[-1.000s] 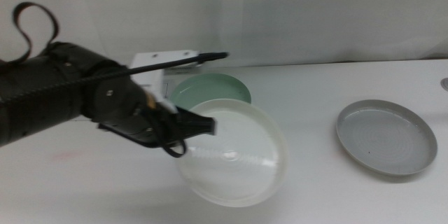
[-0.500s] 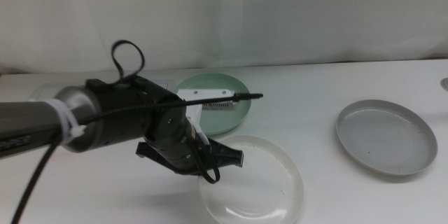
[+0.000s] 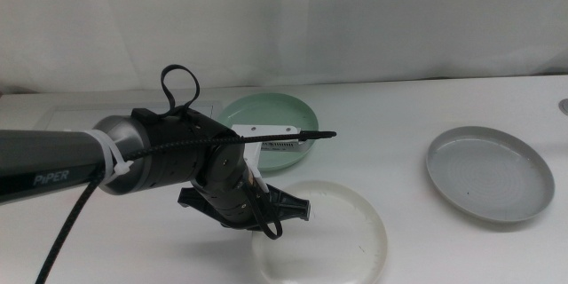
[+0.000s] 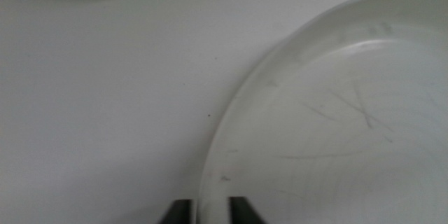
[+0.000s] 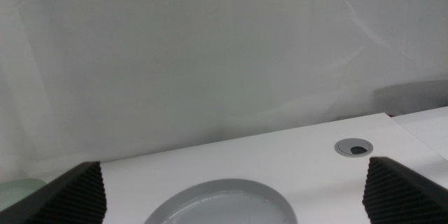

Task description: Stack the three bowls on top of each other.

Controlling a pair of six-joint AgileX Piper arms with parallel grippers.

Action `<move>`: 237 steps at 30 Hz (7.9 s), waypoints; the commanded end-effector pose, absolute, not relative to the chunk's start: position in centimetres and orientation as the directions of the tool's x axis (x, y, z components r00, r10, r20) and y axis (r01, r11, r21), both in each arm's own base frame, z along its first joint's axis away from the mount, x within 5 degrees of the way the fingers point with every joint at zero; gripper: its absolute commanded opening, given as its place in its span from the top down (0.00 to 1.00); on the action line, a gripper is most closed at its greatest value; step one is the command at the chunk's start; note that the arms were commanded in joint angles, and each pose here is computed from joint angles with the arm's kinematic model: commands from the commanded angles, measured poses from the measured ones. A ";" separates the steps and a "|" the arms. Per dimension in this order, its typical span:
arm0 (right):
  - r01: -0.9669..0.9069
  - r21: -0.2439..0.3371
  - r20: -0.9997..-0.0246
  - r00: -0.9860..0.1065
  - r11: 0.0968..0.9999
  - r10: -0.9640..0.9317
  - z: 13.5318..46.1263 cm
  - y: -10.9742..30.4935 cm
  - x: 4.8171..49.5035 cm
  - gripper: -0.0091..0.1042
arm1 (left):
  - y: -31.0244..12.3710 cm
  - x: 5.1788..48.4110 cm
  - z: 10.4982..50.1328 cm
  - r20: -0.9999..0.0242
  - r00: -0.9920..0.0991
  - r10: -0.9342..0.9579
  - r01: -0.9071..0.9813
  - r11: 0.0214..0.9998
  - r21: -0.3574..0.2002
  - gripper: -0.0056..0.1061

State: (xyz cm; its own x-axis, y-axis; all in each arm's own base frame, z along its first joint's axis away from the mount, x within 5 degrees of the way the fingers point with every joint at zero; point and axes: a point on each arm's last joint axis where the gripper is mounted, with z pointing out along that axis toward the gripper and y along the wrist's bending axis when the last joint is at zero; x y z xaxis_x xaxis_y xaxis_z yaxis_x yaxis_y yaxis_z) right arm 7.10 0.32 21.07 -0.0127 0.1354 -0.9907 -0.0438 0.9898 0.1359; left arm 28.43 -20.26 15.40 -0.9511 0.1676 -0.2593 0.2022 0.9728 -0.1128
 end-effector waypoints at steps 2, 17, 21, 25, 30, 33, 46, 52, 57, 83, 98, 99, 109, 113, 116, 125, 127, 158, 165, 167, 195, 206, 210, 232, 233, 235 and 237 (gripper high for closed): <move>-0.044 0.132 -0.991 -0.038 0.990 0.130 19.9 0.3 7.0 0.01 | -20.5 28.4 15.4 -0.268 -0.948 0.172 0.209 0.971 -0.117 0.62; -0.044 0.132 -0.991 -0.038 0.990 0.130 19.9 0.3 7.0 0.01 | -19.7 28.3 20.6 -0.366 -0.900 0.236 0.276 0.959 -0.059 0.13; -0.044 0.132 -0.991 -0.038 0.990 0.130 19.9 0.3 7.0 0.01 | -18.0 28.6 26.5 -0.469 -0.835 0.288 0.293 0.954 0.064 0.13; -0.044 0.132 -0.991 -0.038 0.990 0.130 19.9 0.3 7.0 0.01 | -15.3 28.7 32.6 -0.594 -0.776 0.213 0.222 0.973 0.060 0.13; -0.044 0.132 -0.991 -0.038 0.990 0.130 19.9 0.3 7.0 0.01 | -12.4 29.4 35.5 -0.684 -0.720 0.114 0.139 0.990 0.019 0.13; -0.044 0.132 -0.991 -0.038 0.990 0.130 19.9 0.3 7.0 0.01 | -11.6 30.3 35.3 -0.696 -0.713 0.087 0.113 0.994 0.009 0.13; -0.043 0.140 -0.990 -0.038 0.989 0.139 19.9 0.3 7.0 0.01 | -13.4 37.5 26.8 -0.589 -0.807 0.034 0.066 0.997 -0.034 0.13; -0.043 0.140 -0.990 -0.038 0.989 0.139 19.9 0.3 7.0 0.01 | -14.6 40.9 23.1 -0.504 -0.863 -0.036 -0.021 0.999 -0.035 0.17; -0.043 0.140 -0.990 -0.038 0.989 0.139 19.9 0.3 7.0 0.01 | -15.1 42.3 19.6 -0.425 -0.899 -0.108 -0.107 0.994 -0.028 0.18; -0.043 0.140 -0.990 -0.040 0.989 0.138 19.8 0.3 7.0 0.01 | -15.8 42.4 12.9 -0.238 -0.913 -0.333 -0.326 0.943 -0.071 0.20; -0.043 0.140 -0.990 -0.040 0.989 0.138 19.8 0.3 7.0 0.01 | -15.4 42.5 13.2 -0.243 -0.905 -0.350 -0.341 0.937 -0.078 0.98; -0.043 0.140 -0.990 -0.040 0.989 0.138 19.8 0.3 7.0 0.01 | -15.2 42.7 13.8 -0.260 -0.900 -0.351 -0.340 0.936 -0.088 0.98; -0.043 0.140 -0.990 -0.040 0.989 0.138 19.8 0.3 7.0 0.01 | -13.5 42.4 23.2 -0.461 -0.836 -0.297 -0.226 0.952 -0.205 0.98; -0.043 0.140 -0.989 -0.042 0.989 0.138 19.8 0.3 7.0 0.01 | -13.2 40.9 27.8 -0.540 -0.810 -0.228 -0.132 0.969 -0.211 0.98; -0.043 0.140 -0.989 -0.043 0.989 0.138 19.8 0.3 7.0 0.01 | -13.2 39.3 30.6 -0.562 -0.816 -0.131 -0.019 0.979 -0.201 0.98; -0.043 0.140 -0.989 -0.043 0.989 0.138 19.8 0.3 7.0 0.01 | -14.8 33.5 35.2 -0.557 -0.821 0.127 0.218 0.971 -0.101 0.98; -0.043 0.140 -0.989 -0.043 0.989 0.138 19.8 0.3 7.0 0.01 | -15.6 32.4 34.9 -0.550 -0.820 0.157 0.251 0.963 -0.098 0.98; -0.042 0.142 -0.989 -0.047 0.989 0.140 19.8 0.3 7.0 0.01 | -18.7 27.6 19.0 -0.335 -0.927 0.169 0.248 0.946 -0.208 0.98; -0.042 0.142 -0.989 -0.045 0.989 0.140 19.8 0.3 7.0 0.01 | -20.0 27.6 16.3 -0.286 -0.938 0.197 0.258 0.947 -0.193 0.98; -0.042 0.142 -0.989 -0.045 0.989 0.140 19.8 0.3 7.0 0.01 | -20.0 27.6 16.3 -0.286 -0.938 0.197 0.257 0.947 -0.193 0.98; -0.043 0.142 -0.989 -0.041 0.989 0.140 19.8 0.3 7.0 0.01 | -15.4 29.8 26.7 -0.573 -0.803 0.163 0.271 0.956 -0.109 0.13; -0.043 0.142 -0.989 -0.038 0.989 0.140 19.9 0.3 7.0 0.01 | 2.1 25.5 36.4 -0.728 -0.663 -0.177 -0.211 0.976 -0.046 0.44; -0.043 0.144 -0.989 -0.037 0.989 0.142 19.9 0.3 7.0 0.01 | 2.3 22.0 39.3 -0.821 -0.554 -0.139 -0.198 0.980 -0.032 0.96; -0.044 0.146 -0.989 -0.028 0.988 0.145 20.0 0.3 7.0 0.01 | 0.3 6.1 19.9 -0.998 0.038 -0.046 -0.052 0.997 -0.048 0.96; -0.045 0.155 -0.988 -0.025 0.987 0.154 20.1 0.3 7.1 0.01 | 0.5 5.9 19.4 -0.998 -0.033 -0.050 -0.074 0.996 -0.048 0.96; -0.043 0.199 -0.980 -0.028 0.979 0.198 20.4 0.3 7.1 0.01 | 0.6 5.7 19.3 -0.996 -0.059 -0.060 -0.087 0.995 -0.055 0.96; -0.043 0.205 -0.978 -0.032 0.978 0.204 21.4 0.3 7.0 0.01 | 0.5 5.6 19.3 -0.997 -0.047 -0.061 -0.085 0.995 -0.057 0.96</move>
State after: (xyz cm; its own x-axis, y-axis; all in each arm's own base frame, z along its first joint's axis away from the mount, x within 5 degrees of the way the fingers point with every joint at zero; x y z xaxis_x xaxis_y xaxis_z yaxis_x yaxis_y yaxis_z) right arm 7.10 0.31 21.02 -0.0258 0.1908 -0.9813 -0.0401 0.9806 0.1917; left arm 5.68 0.55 20.36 -0.0275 -0.0376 -0.9989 -0.0850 0.9958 -0.0352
